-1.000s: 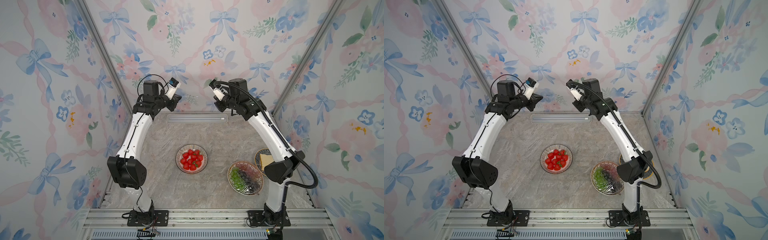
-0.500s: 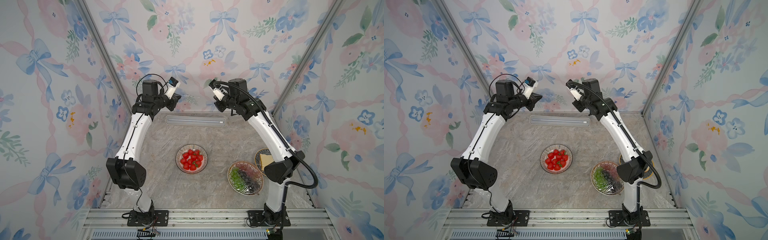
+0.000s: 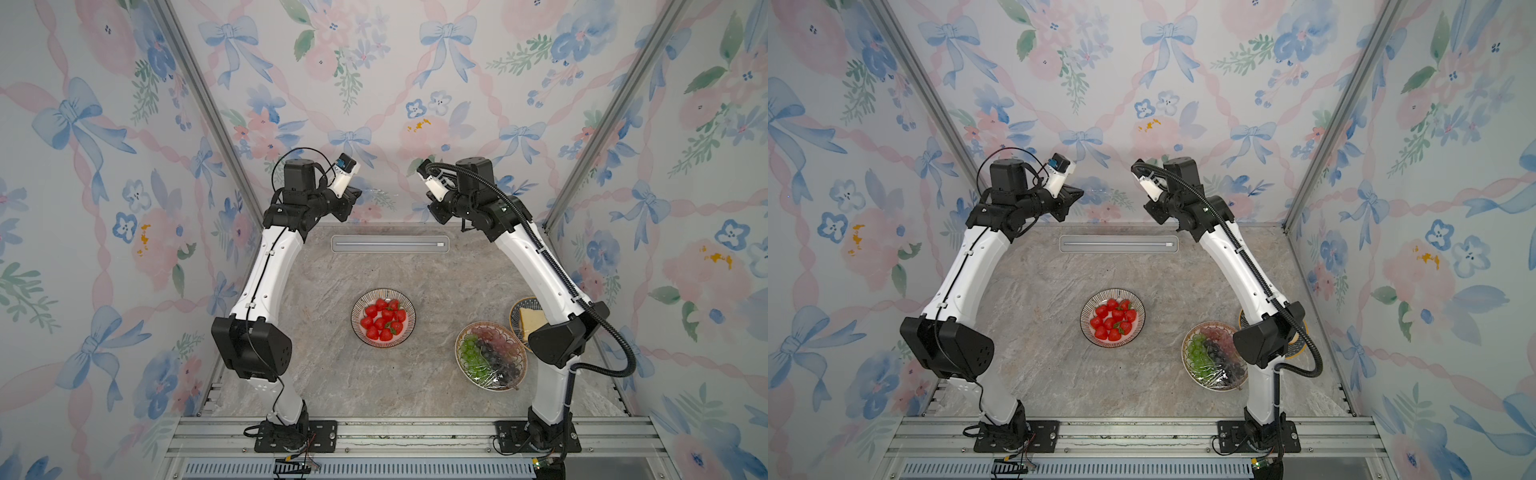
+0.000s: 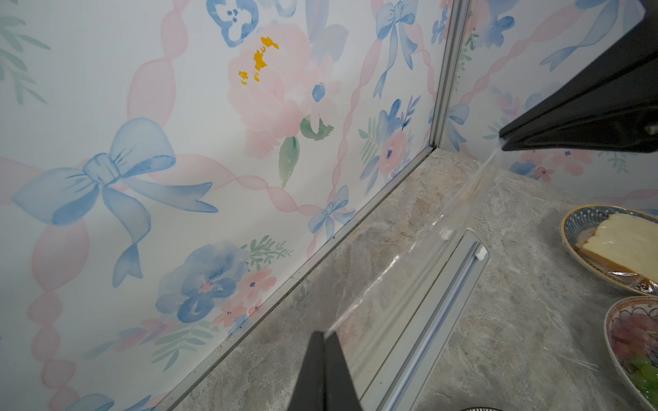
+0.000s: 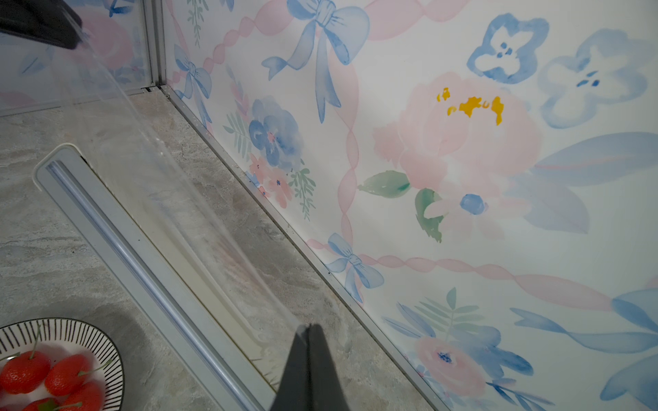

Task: Wrap the plate with plastic wrap
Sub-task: Pull the plastic wrap from the plastic wrap cutting box.

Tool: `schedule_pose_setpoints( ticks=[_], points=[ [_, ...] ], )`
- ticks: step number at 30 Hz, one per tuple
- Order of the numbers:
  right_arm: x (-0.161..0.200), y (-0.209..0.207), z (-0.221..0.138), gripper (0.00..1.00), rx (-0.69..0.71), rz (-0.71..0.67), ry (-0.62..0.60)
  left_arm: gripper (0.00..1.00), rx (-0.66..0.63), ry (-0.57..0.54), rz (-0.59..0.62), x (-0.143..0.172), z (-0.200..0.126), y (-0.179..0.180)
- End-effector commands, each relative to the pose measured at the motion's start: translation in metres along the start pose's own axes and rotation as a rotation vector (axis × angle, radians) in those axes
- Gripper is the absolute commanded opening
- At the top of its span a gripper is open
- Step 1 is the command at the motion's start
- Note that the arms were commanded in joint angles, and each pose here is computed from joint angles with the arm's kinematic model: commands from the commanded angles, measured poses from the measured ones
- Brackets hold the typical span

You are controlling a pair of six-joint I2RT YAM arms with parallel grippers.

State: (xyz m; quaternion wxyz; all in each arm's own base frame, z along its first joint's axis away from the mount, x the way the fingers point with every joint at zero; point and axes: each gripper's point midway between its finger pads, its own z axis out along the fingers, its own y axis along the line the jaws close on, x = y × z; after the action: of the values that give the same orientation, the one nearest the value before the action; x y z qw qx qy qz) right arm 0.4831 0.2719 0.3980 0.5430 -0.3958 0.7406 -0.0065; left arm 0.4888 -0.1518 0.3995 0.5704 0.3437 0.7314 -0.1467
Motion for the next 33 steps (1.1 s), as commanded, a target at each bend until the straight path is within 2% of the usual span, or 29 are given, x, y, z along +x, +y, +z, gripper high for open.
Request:
schedule_pose_setpoints(
  ticks=[1,33],
  points=[
    [-0.0248,-0.0163,-0.0108,0.00,0.072,-0.002,-0.074,0.00,-0.049,-0.069,0.057,-0.0283,-0.0227,0.0058],
    [-0.0264,-0.0129,-0.0042,0.00,0.074,-0.002,-0.082,0.00,-0.051,-0.065,0.060,-0.0267,-0.0240,0.0049]
  ],
)
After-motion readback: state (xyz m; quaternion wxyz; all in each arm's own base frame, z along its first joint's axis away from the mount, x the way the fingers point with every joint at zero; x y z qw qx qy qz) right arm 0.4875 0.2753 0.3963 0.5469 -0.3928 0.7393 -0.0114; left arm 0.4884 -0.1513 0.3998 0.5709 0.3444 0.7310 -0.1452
